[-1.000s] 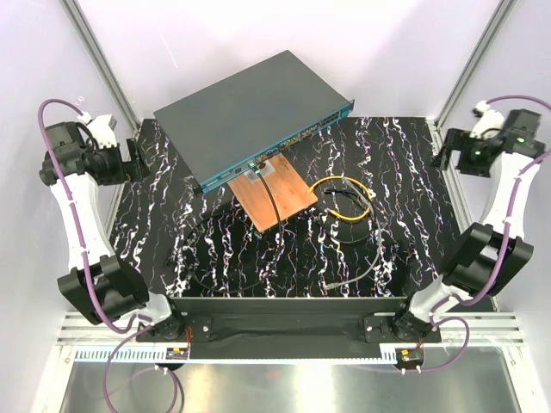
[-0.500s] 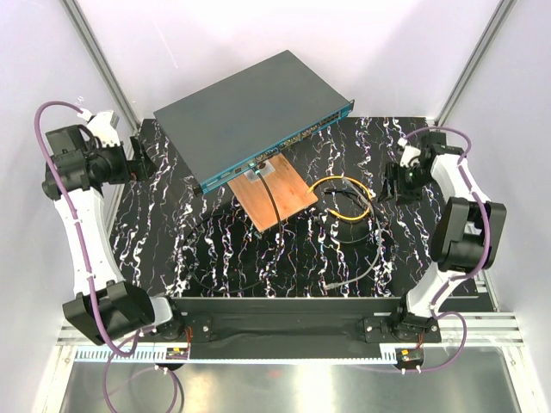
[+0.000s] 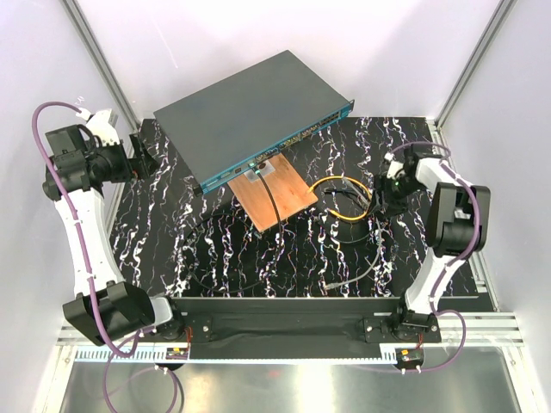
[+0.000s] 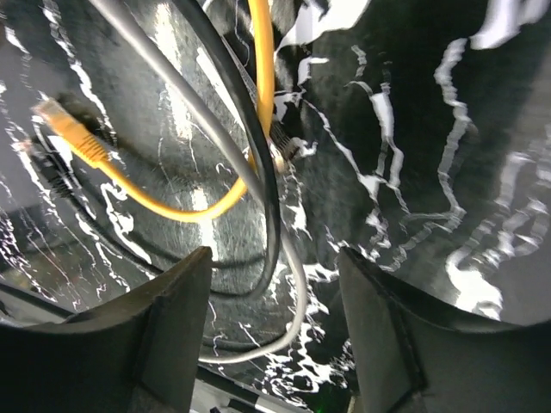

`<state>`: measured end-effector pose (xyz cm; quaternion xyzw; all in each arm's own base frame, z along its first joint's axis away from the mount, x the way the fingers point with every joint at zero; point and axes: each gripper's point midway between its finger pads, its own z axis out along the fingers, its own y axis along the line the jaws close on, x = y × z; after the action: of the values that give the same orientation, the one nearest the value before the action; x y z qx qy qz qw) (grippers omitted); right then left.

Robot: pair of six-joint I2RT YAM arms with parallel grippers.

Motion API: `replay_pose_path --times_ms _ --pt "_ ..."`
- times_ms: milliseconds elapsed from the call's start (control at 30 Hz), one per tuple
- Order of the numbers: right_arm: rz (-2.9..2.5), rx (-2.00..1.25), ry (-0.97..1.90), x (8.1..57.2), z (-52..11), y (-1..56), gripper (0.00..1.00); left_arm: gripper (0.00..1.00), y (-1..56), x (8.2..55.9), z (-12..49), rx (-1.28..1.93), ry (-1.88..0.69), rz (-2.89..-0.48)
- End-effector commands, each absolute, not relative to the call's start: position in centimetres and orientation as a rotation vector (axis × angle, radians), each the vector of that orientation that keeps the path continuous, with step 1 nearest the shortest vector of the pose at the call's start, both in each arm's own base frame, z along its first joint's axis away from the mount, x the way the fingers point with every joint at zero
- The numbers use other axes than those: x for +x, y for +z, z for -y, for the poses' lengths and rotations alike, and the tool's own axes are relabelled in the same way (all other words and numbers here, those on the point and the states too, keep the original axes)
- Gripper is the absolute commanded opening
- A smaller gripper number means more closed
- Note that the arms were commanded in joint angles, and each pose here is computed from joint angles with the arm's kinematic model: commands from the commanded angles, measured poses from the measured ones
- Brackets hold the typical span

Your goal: Insert the plug into the switch port

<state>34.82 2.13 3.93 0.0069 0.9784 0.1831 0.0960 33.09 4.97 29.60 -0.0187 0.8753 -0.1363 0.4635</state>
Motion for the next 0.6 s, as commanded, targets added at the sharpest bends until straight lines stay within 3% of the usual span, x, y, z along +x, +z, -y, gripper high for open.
replay_pose_path --times_ms 0,267,433,567 --pt "-2.906 -0.014 0.602 34.8 -3.9 3.0 0.63 0.99 30.6 33.8 -4.7 -0.021 -0.350 -2.097" --pt "-2.820 -0.193 0.780 36.1 -8.6 5.0 0.31 0.99 30.4 34.3 -4.5 -0.042 -0.388 -2.096" --pt "-2.793 -0.363 0.724 37.1 -11.8 6.1 0.32 0.99 30.7 34.6 -4.4 -0.033 -0.395 -2.084" --pt "-2.840 -0.390 0.638 37.1 -10.9 5.0 0.44 0.99 30.9 34.6 -4.4 -0.030 -0.394 -2.084"
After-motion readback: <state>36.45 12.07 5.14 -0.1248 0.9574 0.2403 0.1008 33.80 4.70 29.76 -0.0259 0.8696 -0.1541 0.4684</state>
